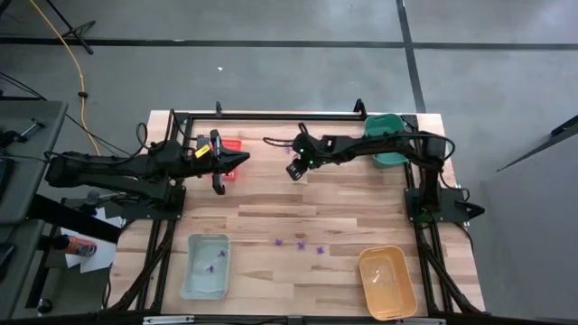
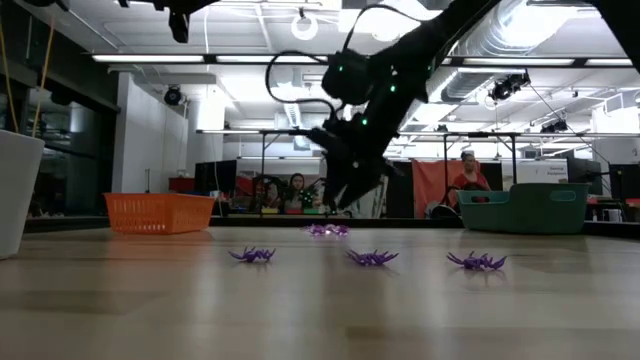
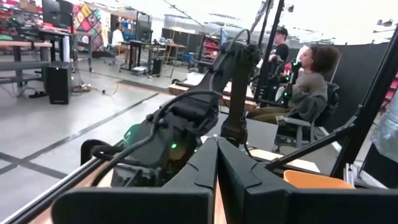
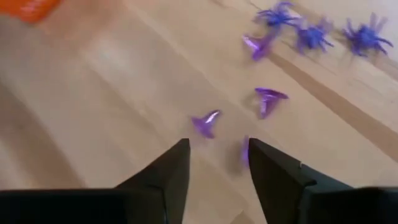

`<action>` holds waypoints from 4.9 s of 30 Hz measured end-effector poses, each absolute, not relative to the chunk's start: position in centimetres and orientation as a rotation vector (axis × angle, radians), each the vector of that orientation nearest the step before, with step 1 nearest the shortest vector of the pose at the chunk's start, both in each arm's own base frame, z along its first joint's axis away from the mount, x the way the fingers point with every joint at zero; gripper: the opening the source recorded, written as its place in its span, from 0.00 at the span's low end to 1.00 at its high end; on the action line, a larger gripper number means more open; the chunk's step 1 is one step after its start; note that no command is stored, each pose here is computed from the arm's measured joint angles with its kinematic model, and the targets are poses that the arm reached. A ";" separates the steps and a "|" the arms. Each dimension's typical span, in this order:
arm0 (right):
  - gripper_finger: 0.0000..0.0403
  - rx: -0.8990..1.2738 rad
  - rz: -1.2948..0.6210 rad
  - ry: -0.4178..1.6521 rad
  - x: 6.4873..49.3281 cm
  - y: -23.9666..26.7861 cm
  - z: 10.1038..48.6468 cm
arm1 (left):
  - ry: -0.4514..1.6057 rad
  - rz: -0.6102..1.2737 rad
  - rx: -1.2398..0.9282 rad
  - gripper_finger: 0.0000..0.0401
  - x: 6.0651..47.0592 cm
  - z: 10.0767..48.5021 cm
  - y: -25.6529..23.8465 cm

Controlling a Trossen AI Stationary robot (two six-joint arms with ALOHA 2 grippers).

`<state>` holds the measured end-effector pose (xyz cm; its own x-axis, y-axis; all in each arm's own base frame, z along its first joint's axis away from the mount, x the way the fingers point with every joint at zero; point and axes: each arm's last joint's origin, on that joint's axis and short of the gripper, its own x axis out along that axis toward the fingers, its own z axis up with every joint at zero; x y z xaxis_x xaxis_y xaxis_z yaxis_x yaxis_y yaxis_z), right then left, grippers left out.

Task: Sort Halloween decoration
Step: Put the violet hat toy into the gray bin

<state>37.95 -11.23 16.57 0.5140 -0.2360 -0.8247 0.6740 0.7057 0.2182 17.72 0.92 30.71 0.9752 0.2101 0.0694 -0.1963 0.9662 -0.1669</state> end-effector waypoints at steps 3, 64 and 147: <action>0.42 0.599 -0.612 0.896 38.0 -11.5 15.4 | -0.079 0.206 -0.160 0.00 17.7 30.6 0.9; 0.00 0.484 -0.211 0.286 24.3 -3.0 24.1 | -0.053 0.223 -0.148 0.00 17.7 30.4 1.0; 0.00 0.169 0.493 0.212 54.6 9.7 16.7 | -0.024 0.285 -0.181 0.00 17.7 30.0 1.1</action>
<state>54.62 9.69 16.65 0.8599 0.4847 -0.1603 -0.4498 0.8678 0.2112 17.70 1.13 29.99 0.9594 0.2821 -0.0017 -0.2777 0.9435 -0.1807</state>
